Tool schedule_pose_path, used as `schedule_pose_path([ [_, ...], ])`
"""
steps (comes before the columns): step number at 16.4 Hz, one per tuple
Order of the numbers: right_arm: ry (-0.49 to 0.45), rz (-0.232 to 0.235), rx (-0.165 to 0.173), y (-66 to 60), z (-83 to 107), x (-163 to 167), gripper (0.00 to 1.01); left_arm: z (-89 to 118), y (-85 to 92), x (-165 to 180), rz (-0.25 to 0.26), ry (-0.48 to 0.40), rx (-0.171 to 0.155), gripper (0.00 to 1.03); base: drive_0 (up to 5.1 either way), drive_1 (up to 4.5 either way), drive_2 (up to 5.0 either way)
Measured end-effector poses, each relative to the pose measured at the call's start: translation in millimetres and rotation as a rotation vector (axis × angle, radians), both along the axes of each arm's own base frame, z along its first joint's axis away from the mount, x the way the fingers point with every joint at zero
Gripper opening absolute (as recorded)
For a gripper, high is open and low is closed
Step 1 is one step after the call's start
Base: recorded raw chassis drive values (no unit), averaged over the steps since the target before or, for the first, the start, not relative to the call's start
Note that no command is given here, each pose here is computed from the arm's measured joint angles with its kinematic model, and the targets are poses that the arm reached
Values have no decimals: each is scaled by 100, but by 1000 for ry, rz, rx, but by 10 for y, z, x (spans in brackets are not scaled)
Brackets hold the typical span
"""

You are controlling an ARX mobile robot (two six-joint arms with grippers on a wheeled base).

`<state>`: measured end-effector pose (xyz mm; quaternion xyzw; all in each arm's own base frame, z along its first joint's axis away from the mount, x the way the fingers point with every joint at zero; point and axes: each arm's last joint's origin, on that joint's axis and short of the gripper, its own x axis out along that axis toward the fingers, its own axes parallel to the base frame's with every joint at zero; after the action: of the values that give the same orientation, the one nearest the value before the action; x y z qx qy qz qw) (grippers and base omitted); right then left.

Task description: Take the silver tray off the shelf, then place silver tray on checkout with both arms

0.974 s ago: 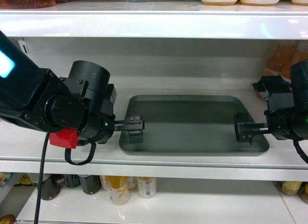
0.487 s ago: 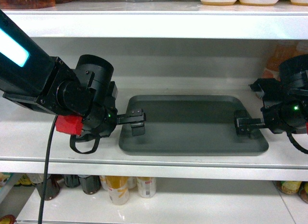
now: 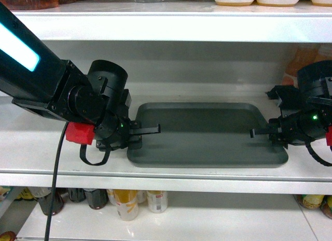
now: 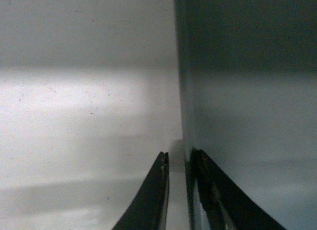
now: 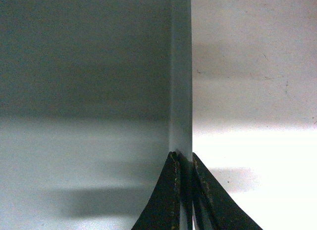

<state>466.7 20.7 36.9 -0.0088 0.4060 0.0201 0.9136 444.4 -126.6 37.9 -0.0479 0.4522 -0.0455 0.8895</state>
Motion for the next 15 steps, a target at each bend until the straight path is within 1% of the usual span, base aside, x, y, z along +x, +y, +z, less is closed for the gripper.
schedule_pose_path([
  [1, -2, -5, 5, 0, -10, -13, 3, -12, -6, -21, 4, -6, -18, 10, 0, 0, 0],
  [2, -8, -6, 6, 0, -12, -33, 3, -7, 6, -37, 27, -12, -46, 3, 0, 0, 0],
  [3, -8, -8, 11, 1, -12, -70, 3, -13, 37, -72, 47, -6, -75, 2, 0, 0, 0],
  [4, -10, -10, 16, 5, -7, -106, 3, -4, 44, -102, 57, -11, -89, 2, 0, 0, 0],
  [6, -9, -7, 34, 25, 18, -257, 3, 31, 94, -232, 79, -19, -104, 2, 0, 0, 0],
  [7, -8, -5, 43, 29, 28, -343, 3, 63, 104, -311, 82, -21, -101, 2, 0, 0, 0],
  [8, -9, -7, 51, 26, 53, -424, 3, 76, 120, -394, 86, -22, -89, 2, 0, 0, 0],
  [9, -15, -11, 64, 23, 107, -567, 3, 123, 132, -539, 87, -27, -79, 2, 0, 0, 0],
  [10, -24, -8, 79, 18, 175, -681, 3, 190, 134, -648, 87, -35, -75, 2, 0, 0, 0],
  [11, -44, -10, 94, 12, 257, -790, 3, 289, 137, -746, 87, -58, -71, 2, 0, 0, 0],
  [12, -72, -10, 103, 6, 358, -887, 3, 437, 131, -821, 83, -96, -77, 2, 0, 0, 0],
  [14, -153, -7, 129, -11, 638, -1139, 3, 718, 127, -997, 77, -184, -81, 2, 0, 0, 0],
  [15, -183, 1, 142, -26, 745, -1290, 3, 824, 129, -1131, 73, -220, -66, 2, 0, 0, 0],
])
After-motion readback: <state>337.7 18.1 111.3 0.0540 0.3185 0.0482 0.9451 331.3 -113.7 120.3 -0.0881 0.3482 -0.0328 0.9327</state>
